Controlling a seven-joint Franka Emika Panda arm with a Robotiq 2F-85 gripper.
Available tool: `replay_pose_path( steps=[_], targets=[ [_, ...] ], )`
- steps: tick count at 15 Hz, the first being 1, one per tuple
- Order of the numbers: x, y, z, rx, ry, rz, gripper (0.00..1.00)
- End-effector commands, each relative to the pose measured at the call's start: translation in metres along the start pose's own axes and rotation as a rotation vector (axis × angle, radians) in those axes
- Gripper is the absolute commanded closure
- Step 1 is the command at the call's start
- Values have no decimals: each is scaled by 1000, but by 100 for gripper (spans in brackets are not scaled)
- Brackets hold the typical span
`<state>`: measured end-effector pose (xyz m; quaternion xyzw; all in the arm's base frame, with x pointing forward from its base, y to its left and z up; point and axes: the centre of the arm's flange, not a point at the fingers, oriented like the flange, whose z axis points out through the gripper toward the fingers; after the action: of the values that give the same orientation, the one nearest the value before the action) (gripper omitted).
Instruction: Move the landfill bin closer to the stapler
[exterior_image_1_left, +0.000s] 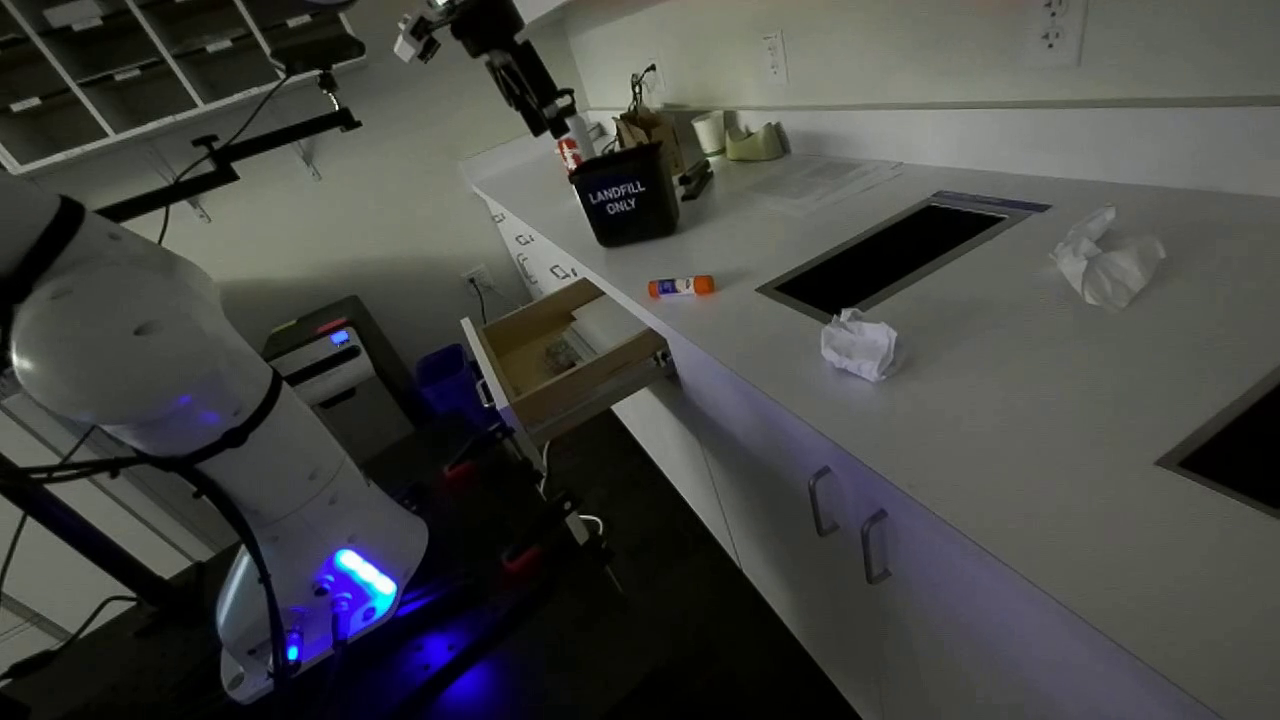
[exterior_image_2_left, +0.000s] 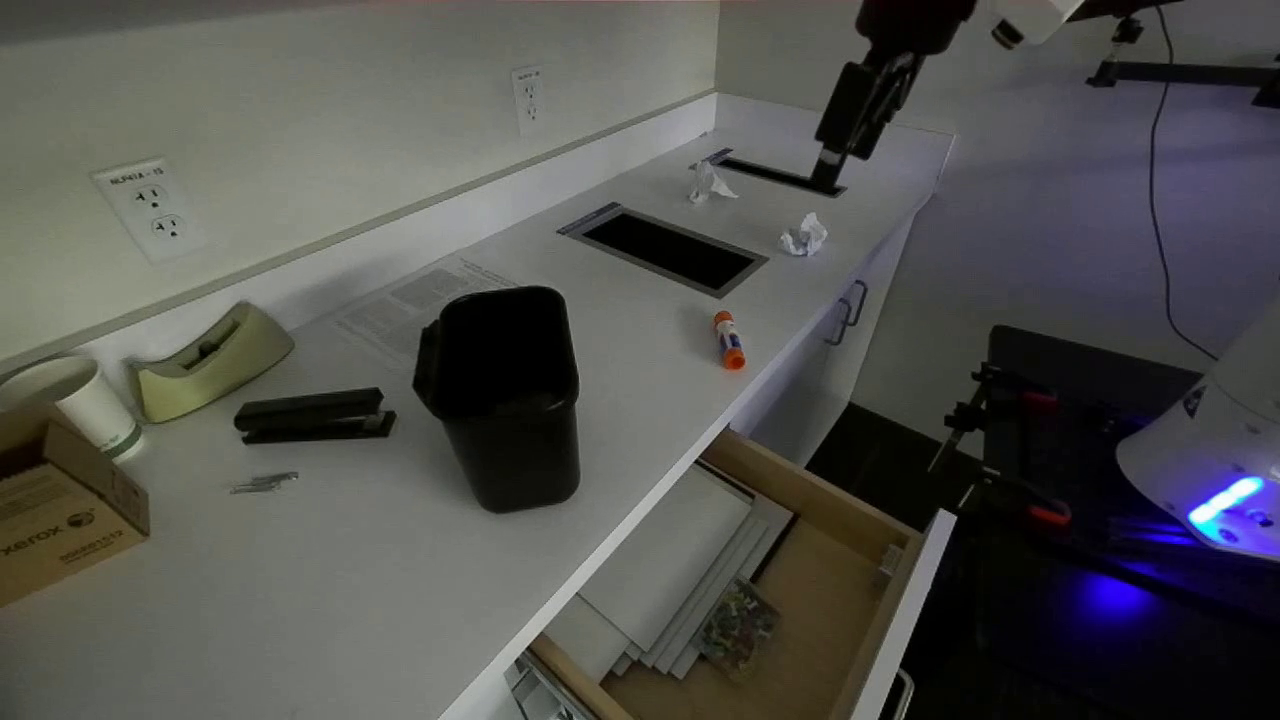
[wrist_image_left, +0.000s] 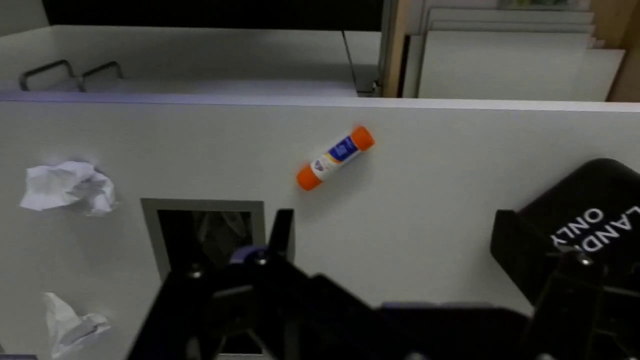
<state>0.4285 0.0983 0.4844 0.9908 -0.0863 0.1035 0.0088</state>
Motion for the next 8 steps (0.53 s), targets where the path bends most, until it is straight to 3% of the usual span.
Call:
replay_pose_path(
  steps=[1, 4, 5, 8],
  targets=[
    [34, -64, 17, 39, 37, 18, 0],
    [47, -107, 29, 53, 56, 34, 0],
    [22, -80, 22, 52, 51, 14, 0],
    [25, -87, 31, 52, 34, 13, 0]
  ],
)
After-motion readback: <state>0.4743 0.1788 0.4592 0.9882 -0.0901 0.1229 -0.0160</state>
